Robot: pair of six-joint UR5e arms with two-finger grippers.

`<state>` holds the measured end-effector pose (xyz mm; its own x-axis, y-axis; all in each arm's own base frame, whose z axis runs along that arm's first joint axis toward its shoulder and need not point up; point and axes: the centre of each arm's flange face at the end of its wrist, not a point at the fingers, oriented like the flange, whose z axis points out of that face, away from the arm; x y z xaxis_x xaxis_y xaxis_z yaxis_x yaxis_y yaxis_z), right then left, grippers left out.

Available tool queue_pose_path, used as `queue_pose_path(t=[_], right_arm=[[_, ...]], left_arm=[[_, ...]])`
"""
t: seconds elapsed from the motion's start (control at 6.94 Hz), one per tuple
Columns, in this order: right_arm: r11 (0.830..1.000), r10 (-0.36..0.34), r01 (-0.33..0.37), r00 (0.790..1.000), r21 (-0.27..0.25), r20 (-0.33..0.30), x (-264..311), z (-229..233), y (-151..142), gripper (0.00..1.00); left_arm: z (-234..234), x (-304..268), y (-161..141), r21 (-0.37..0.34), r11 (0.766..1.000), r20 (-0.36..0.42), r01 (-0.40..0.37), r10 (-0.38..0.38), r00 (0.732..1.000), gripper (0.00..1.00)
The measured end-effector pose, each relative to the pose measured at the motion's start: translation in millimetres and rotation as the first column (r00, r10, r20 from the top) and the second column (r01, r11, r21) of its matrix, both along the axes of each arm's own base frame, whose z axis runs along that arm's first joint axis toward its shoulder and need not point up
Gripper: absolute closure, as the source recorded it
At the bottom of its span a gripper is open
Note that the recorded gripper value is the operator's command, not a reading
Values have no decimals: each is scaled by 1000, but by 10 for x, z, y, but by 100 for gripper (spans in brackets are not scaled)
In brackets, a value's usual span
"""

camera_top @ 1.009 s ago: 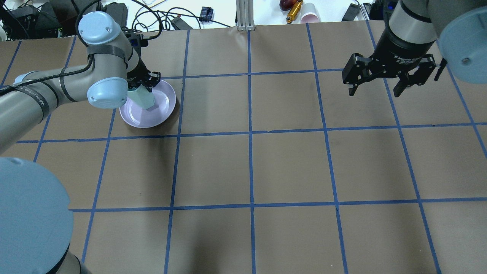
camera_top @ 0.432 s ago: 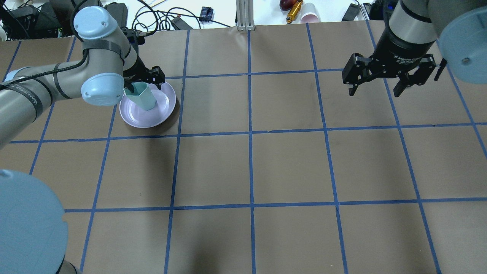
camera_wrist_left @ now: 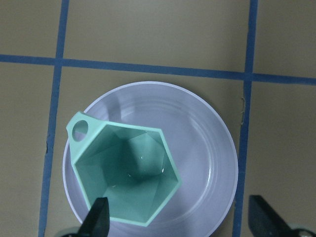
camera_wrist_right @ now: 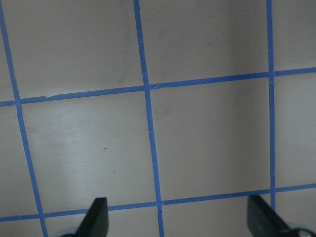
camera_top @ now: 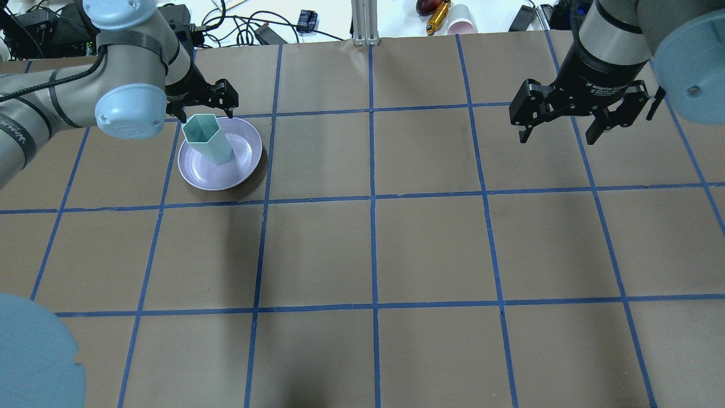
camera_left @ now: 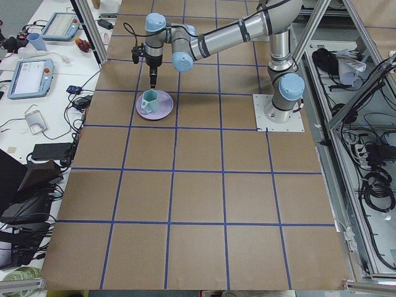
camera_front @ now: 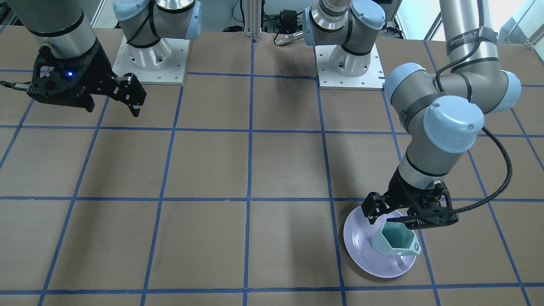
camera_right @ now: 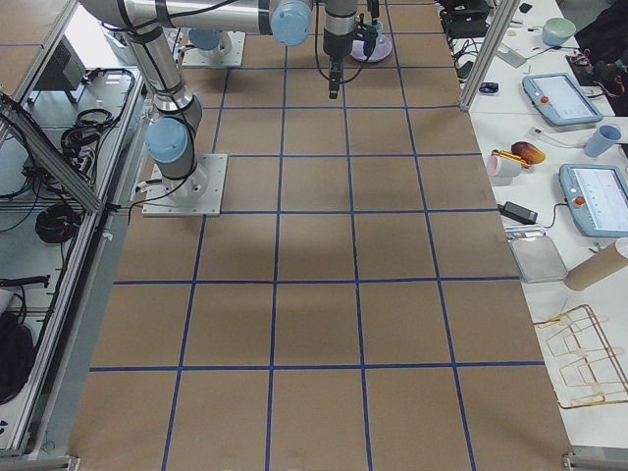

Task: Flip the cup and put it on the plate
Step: 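Open the left gripper to release the cup on the plate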

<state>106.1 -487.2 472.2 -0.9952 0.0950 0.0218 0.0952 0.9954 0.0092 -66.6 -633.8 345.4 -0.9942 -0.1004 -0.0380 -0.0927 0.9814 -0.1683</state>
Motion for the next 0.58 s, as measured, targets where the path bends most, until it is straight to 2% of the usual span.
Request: queue_pose_path(t=[0.29,0.58], right_arm=[[1000,0,0,1000,0,0,0,0,0,0],[1000,0,0,1000,0,1,1,0,0,0]], left_arm=[[569,13,103,44,999,-2,-9,9,1000,0],[925,19,272,70,997,-8,-18,19,1000,0]])
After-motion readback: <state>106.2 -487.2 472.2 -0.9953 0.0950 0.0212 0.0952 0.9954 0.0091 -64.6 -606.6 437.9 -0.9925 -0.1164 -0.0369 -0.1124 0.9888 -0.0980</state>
